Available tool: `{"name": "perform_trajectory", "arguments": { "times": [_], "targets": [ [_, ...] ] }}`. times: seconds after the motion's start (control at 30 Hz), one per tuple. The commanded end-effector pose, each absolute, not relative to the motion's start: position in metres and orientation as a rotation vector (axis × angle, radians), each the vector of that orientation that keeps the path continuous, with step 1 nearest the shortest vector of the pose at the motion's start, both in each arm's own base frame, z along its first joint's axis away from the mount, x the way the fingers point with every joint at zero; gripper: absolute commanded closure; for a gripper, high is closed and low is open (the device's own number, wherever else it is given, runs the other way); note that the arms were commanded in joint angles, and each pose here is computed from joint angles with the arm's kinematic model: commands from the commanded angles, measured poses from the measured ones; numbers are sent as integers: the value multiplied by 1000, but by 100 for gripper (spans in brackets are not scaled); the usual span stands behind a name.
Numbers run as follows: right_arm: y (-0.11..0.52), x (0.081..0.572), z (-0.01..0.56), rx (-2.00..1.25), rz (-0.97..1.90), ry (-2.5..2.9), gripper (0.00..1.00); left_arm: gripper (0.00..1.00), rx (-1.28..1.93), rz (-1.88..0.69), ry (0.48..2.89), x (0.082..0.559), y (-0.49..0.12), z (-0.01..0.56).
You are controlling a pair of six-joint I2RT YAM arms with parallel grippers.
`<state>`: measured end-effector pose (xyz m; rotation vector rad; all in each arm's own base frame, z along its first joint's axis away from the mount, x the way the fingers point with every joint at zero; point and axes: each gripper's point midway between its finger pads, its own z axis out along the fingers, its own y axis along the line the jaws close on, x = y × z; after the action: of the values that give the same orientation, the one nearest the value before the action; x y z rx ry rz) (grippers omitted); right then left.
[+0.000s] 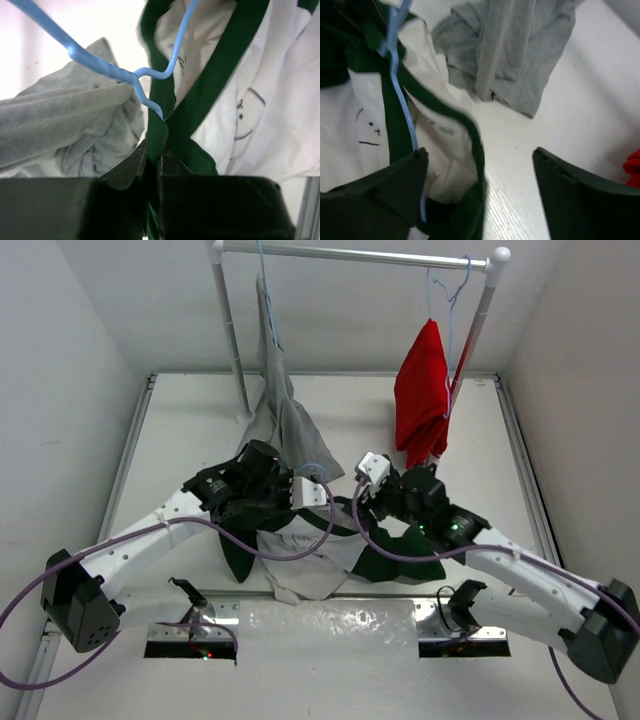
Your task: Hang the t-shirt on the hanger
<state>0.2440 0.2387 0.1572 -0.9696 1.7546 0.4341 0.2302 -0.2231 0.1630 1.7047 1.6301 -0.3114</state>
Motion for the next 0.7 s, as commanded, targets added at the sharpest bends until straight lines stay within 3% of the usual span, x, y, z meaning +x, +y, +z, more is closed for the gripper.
{"name": "perform_trajectory", "arguments": {
  "times": [0.0,0.03,0.1,0.23,0.43,0.53,0.57,0.67],
  "targets": [
    [241,230,199,-1048,489,1594,11,100,1693,-414,1526,222,-242,178],
    [236,232,203,-1027,465,1599,5,100,1693,-424,1516,222,-244,180],
    [233,227,212,-1034,481,1567,5,100,1692,-432,1513,222,-246,182],
    [261,204,211,-1169,672,1493,13,100,1692,-465,1485,217,-249,192],
    [293,225,188,-1221,743,1575,18,100,1685,-501,1432,206,-249,208],
    [299,233,183,-1195,759,1603,38,100,1687,-531,1414,199,-248,214],
    [300,234,183,-1182,763,1601,54,100,1683,-542,1412,198,-246,216],
    [292,232,179,-1131,769,1595,87,100,1723,-641,1366,181,-247,225]
  ]
}}
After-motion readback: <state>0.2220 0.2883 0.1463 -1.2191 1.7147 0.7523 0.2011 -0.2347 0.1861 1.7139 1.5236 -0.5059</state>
